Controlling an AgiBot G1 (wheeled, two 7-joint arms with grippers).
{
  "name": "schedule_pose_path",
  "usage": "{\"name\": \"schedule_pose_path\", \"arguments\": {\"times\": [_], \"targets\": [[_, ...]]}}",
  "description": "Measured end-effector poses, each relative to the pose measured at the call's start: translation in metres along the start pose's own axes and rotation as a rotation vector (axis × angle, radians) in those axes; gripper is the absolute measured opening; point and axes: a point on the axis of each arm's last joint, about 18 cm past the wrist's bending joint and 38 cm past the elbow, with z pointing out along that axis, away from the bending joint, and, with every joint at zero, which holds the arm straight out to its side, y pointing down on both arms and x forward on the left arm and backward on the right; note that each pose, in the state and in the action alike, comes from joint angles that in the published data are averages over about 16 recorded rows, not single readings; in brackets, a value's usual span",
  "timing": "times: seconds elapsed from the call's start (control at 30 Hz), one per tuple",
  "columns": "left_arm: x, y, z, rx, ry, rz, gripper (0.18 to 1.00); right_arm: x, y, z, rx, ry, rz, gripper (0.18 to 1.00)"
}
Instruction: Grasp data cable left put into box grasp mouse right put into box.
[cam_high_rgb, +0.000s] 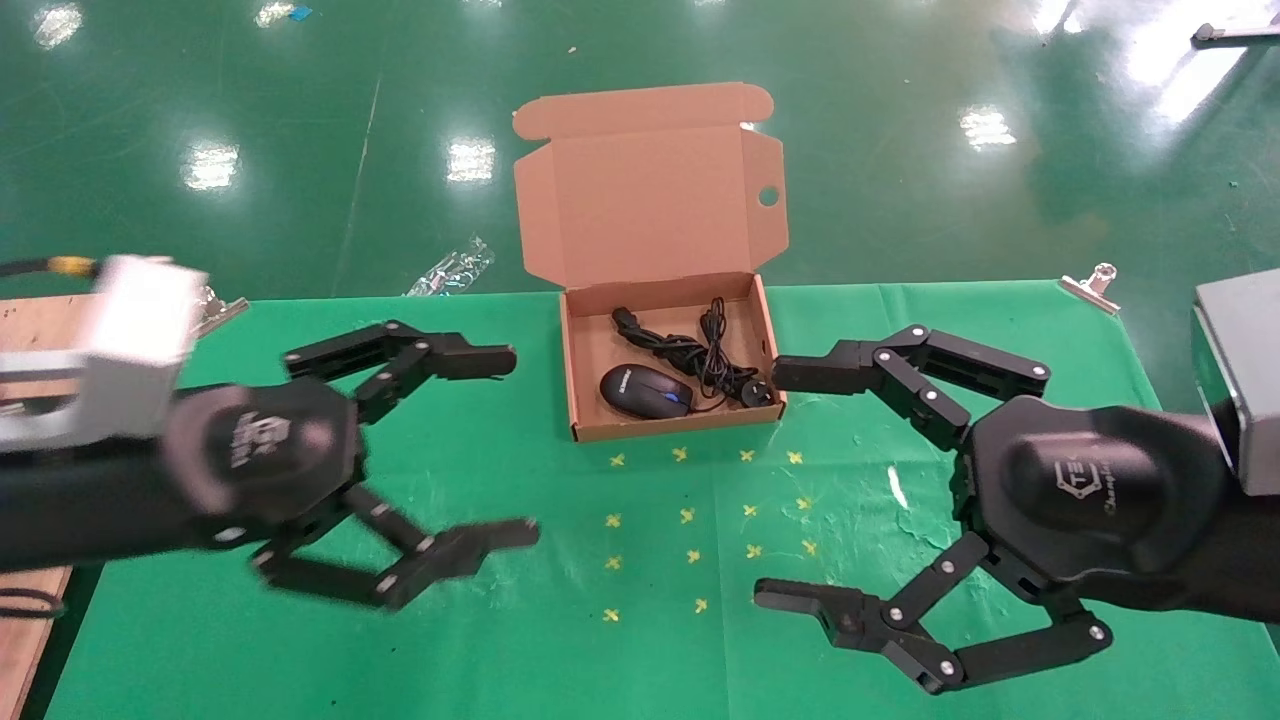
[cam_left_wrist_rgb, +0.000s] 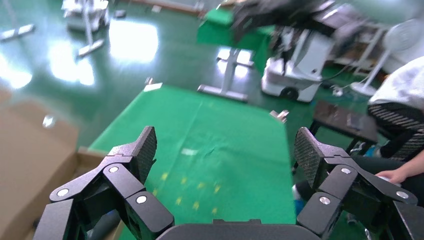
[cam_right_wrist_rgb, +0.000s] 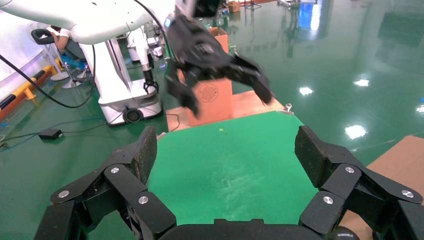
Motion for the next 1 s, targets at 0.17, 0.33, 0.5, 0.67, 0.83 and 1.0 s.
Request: {"name": "schedule_pose_path", "arguments": {"times": [0.17,0.33,0.5,0.67,0.83,1.0], "targets": [[0.016,-0.014,-0.011,0.058,0.043,0.039,1.001,0.0,0.0,0.0,0.0,0.0,0.0,1.001],[0.024,-0.02,-0.017,0.085,0.064,0.059,1.001,0.0,0.0,0.0,0.0,0.0,0.0,1.001],[0.025,-0.022,-0.018,0.089,0.068,0.062,1.001,0.0,0.0,0.0,0.0,0.0,0.0,1.001],[0.023,-0.02,-0.016,0.081,0.061,0.056,1.001,0.0,0.0,0.0,0.0,0.0,0.0,1.001],[0.021,-0.018,-0.015,0.075,0.057,0.052,1.001,0.0,0.0,0.0,0.0,0.0,0.0,1.001],[0.02,-0.017,-0.014,0.071,0.054,0.05,1.001,0.0,0.0,0.0,0.0,0.001,0.0,1.001]]}}
